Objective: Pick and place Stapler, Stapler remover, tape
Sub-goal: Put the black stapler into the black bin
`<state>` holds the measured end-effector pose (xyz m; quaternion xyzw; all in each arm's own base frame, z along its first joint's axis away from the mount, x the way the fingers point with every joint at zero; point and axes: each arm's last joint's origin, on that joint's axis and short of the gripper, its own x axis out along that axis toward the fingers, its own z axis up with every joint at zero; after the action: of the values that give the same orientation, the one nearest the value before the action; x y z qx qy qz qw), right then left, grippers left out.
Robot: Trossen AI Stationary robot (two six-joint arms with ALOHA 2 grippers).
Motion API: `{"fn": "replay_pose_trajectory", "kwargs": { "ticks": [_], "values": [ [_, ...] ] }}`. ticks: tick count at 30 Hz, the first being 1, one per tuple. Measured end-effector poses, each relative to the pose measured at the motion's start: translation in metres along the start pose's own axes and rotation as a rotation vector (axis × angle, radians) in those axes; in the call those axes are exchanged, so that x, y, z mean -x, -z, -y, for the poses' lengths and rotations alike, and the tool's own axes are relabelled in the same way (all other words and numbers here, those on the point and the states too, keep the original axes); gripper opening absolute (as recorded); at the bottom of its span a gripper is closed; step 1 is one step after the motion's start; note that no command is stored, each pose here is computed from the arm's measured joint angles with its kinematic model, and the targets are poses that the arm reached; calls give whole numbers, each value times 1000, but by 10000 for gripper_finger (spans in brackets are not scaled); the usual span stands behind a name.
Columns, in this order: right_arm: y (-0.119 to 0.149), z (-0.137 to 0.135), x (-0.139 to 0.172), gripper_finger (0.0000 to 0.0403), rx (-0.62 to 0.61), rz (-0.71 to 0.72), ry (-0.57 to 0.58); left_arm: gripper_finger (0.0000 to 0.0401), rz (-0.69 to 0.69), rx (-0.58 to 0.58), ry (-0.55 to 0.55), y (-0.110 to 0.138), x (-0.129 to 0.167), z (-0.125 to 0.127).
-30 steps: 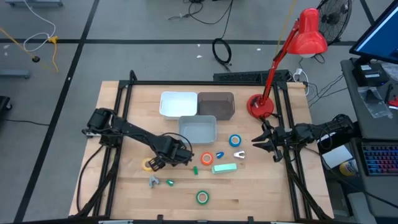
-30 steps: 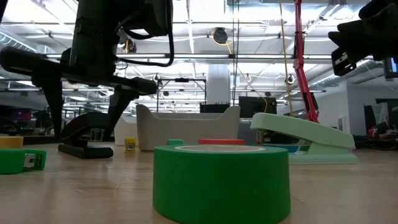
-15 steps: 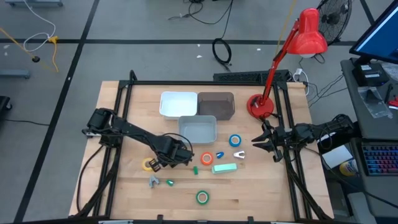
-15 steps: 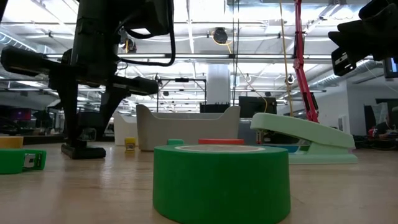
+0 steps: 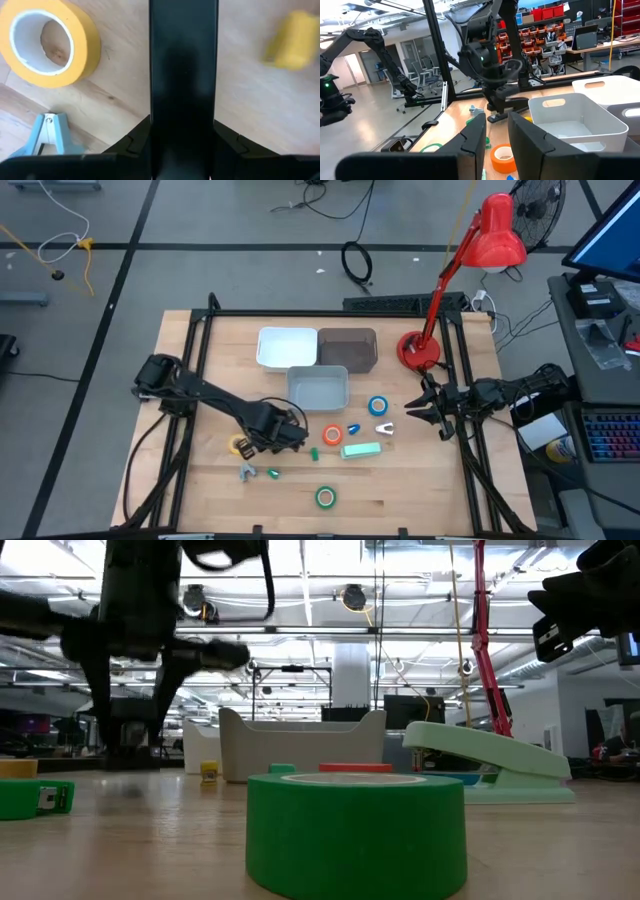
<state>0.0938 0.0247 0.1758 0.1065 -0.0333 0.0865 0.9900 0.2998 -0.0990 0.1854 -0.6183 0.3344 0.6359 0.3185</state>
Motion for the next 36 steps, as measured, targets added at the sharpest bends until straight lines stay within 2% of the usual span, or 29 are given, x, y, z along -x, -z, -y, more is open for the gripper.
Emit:
{"fn": "replay_pose_trajectory", "kwargs": {
  "ticks": [11,15,21,24,27,32,36],
  "values": [
    [-1,0,0,73,-1,7,2,130,51,-39,121,-9,68,-17],
    [-4,-1,0,73,-6,42,-4,130,84,-126,162,-7,99,-21],
    [-23,-4,3,73,-32,235,-39,130,134,-288,341,-5,131,-16],
    [-26,-5,2,73,-24,265,-43,130,146,-396,381,-5,140,-11],
    [-22,-4,-1,73,60,215,-27,130,152,-519,418,-5,144,-3],
    [-11,-3,-12,73,224,32,6,130,156,-703,497,-6,147,15],
    [-27,-8,-24,73,309,-17,14,130,176,-812,557,-8,148,32]
  ]
}}
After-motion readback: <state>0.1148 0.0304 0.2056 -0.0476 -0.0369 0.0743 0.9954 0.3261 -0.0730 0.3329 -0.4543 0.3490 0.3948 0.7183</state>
